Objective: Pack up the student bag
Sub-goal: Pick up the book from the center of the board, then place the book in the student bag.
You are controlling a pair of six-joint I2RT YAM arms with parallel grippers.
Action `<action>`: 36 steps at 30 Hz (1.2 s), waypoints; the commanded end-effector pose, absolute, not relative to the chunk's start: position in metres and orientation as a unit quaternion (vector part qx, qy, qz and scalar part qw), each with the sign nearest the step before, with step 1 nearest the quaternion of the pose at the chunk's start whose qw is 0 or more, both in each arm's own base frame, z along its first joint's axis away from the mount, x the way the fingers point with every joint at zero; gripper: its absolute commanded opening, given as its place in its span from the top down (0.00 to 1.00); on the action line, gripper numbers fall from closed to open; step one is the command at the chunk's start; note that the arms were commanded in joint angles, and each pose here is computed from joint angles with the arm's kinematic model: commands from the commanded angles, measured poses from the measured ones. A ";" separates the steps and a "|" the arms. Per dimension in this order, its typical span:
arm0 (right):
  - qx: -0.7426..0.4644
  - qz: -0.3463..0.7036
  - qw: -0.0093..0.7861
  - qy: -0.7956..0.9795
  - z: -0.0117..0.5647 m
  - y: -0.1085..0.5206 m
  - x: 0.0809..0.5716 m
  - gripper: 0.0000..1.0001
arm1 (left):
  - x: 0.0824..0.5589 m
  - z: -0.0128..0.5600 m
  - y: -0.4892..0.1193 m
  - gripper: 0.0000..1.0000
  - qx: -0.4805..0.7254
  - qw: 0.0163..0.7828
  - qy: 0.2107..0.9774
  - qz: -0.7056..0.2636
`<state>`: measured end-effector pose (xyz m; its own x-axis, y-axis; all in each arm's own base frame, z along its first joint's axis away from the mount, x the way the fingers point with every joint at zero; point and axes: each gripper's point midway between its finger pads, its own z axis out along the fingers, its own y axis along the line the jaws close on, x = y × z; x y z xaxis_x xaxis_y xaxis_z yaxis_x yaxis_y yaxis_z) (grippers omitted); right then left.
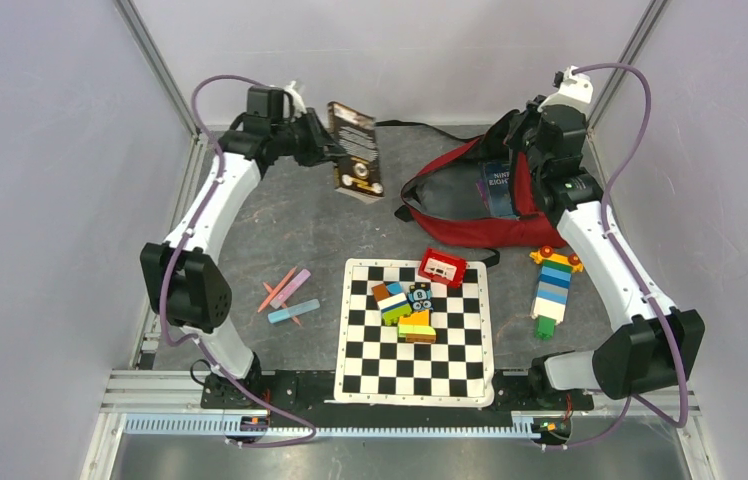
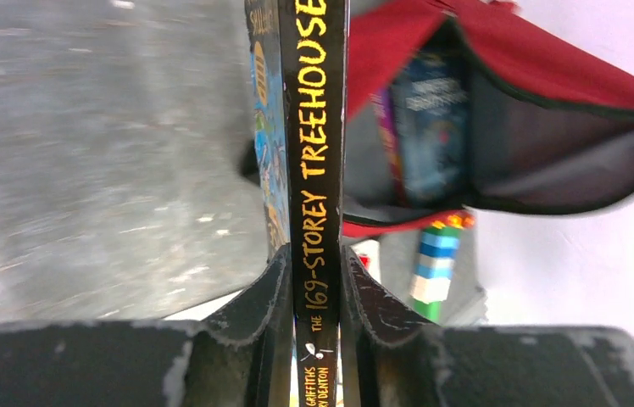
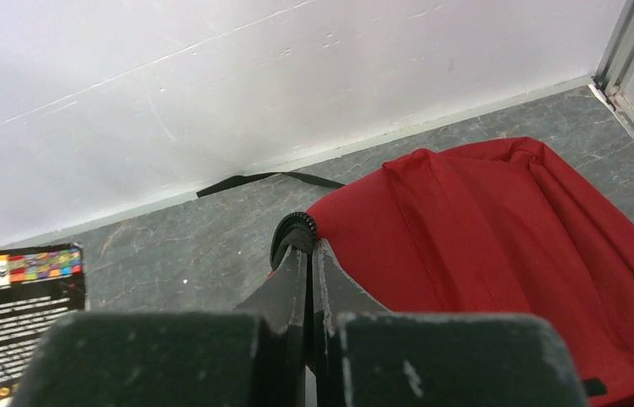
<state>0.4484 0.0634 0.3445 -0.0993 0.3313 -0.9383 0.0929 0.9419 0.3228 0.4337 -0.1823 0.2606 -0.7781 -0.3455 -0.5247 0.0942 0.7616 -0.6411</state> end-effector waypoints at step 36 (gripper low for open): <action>0.160 0.133 0.753 0.624 0.461 0.055 0.416 1.00 | 0.355 0.243 -0.433 0.98 0.016 0.101 0.771 -0.628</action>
<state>0.4370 0.0586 0.3633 -0.0679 0.3395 -0.9381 0.0967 0.9381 0.3325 0.3558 -0.4229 0.2253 -0.9787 -0.1251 -0.1631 0.1220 0.2853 -0.9506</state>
